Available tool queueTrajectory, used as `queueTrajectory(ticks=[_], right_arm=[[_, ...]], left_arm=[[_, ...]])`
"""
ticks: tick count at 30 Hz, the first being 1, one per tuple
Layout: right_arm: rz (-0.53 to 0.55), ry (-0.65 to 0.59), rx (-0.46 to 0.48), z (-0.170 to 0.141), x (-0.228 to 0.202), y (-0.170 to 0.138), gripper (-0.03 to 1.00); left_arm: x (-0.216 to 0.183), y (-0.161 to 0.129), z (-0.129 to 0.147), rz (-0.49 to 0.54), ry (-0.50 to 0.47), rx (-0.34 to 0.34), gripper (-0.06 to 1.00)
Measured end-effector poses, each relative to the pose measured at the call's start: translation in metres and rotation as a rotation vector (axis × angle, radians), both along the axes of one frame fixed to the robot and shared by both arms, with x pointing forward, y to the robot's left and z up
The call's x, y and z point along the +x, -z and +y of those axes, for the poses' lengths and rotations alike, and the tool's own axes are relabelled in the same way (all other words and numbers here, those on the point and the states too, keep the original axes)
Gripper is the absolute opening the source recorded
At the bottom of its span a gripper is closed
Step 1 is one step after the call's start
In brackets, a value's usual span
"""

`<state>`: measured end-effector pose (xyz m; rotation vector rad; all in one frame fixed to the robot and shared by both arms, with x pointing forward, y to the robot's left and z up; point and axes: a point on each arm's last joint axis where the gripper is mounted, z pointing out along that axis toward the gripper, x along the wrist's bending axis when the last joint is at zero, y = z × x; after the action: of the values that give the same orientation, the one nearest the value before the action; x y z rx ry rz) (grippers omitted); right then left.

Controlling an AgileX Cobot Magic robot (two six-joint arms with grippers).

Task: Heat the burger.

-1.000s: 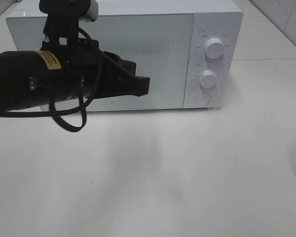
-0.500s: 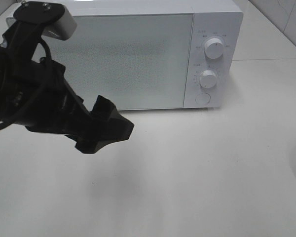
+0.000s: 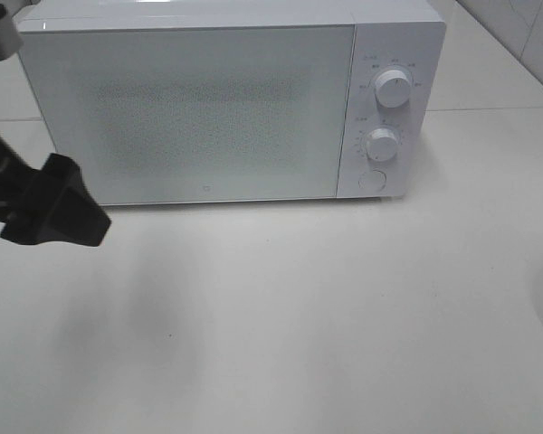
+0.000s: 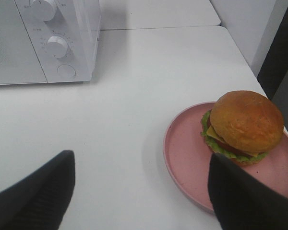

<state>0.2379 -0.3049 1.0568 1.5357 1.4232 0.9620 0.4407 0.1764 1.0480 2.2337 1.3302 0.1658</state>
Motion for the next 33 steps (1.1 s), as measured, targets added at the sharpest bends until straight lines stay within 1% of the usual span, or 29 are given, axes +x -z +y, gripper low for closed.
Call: queueTrajectory(ticks=[1, 3, 4, 5, 6, 7, 8, 10, 11, 12, 13, 14, 16, 19, 20, 22, 23, 24, 26, 27, 30, 31, 32, 33], right_arm=[[0.000, 0.000, 0.000, 0.000, 0.000, 0.000, 0.76], [0.000, 0.000, 0.000, 0.000, 0.000, 0.000, 0.76], [0.000, 0.000, 0.000, 0.000, 0.000, 0.000, 0.76], [0.000, 0.000, 0.000, 0.000, 0.000, 0.000, 0.76], [0.000, 0.000, 0.000, 0.000, 0.000, 0.000, 0.76], [0.000, 0.000, 0.000, 0.000, 0.000, 0.000, 0.76], [0.000, 0.000, 0.000, 0.000, 0.000, 0.000, 0.76], [0.000, 0.000, 0.000, 0.000, 0.000, 0.000, 0.76], [0.000, 0.000, 0.000, 0.000, 0.000, 0.000, 0.76], [0.000, 0.000, 0.000, 0.000, 0.000, 0.000, 0.76], [0.000, 0.000, 0.000, 0.000, 0.000, 0.000, 0.76], [0.000, 0.000, 0.000, 0.000, 0.000, 0.000, 0.76], [0.000, 0.000, 0.000, 0.000, 0.000, 0.000, 0.76], [0.000, 0.000, 0.000, 0.000, 0.000, 0.000, 0.76], [0.000, 0.000, 0.000, 0.000, 0.000, 0.000, 0.76], [0.000, 0.000, 0.000, 0.000, 0.000, 0.000, 0.76], [0.000, 0.000, 0.000, 0.000, 0.000, 0.000, 0.76], [0.000, 0.000, 0.000, 0.000, 0.000, 0.000, 0.76], [0.000, 0.000, 0.000, 0.000, 0.000, 0.000, 0.76], [0.000, 0.000, 0.000, 0.000, 0.000, 0.000, 0.76], [0.000, 0.000, 0.000, 0.000, 0.000, 0.000, 0.76], [0.000, 0.000, 0.000, 0.000, 0.000, 0.000, 0.76], [0.000, 0.000, 0.000, 0.000, 0.000, 0.000, 0.76], [0.000, 0.000, 0.000, 0.000, 0.000, 0.000, 0.76]], left_arm=[[0.000, -0.002, 0.013, 0.024, -0.038, 0.019, 0.99], [0.000, -0.003, 0.018, 0.035, -0.051, 0.028, 0.99], [-0.001, -0.006, 0.031, 0.051, -0.091, 0.041, 0.99], [-0.001, -0.006, 0.031, 0.051, -0.091, 0.041, 0.99], [-0.002, -0.009, 0.043, 0.062, -0.130, 0.051, 0.99], [-0.003, -0.010, 0.050, 0.064, -0.146, 0.062, 0.99], [-0.003, -0.010, 0.050, 0.064, -0.146, 0.062, 0.99], [-0.007, -0.014, 0.070, 0.073, -0.166, 0.102, 0.99], [-0.007, -0.014, 0.070, 0.073, -0.166, 0.102, 0.99], [-0.008, -0.015, 0.086, 0.084, -0.184, 0.126, 0.99], [-0.009, -0.015, 0.094, 0.096, -0.196, 0.137, 0.99], [-0.009, -0.015, 0.094, 0.096, -0.196, 0.137, 0.99], [-0.014, -0.013, 0.119, 0.170, -0.275, 0.153, 0.99], [-0.016, -0.013, 0.123, 0.187, -0.295, 0.153, 0.99], [-0.021, -0.016, 0.128, 0.192, -0.332, 0.149, 0.99], [-0.023, -0.018, 0.129, 0.184, -0.345, 0.150, 0.99], [-0.031, -0.022, 0.130, 0.156, -0.366, 0.150, 0.99], [-0.043, -0.021, 0.129, 0.145, -0.383, 0.142, 0.99], [-0.049, -0.020, 0.128, 0.140, -0.391, 0.137, 0.99], [-0.065, -0.016, 0.125, 0.128, -0.407, 0.116, 0.99], [-0.073, -0.014, 0.124, 0.118, -0.414, 0.102, 0.99], [-0.087, -0.013, 0.120, 0.088, -0.419, 0.077, 0.99], [-0.102, -0.014, 0.118, 0.033, -0.422, 0.062, 0.99], [-0.102, -0.014, 0.118, 0.033, -0.422, 0.062, 0.99]])
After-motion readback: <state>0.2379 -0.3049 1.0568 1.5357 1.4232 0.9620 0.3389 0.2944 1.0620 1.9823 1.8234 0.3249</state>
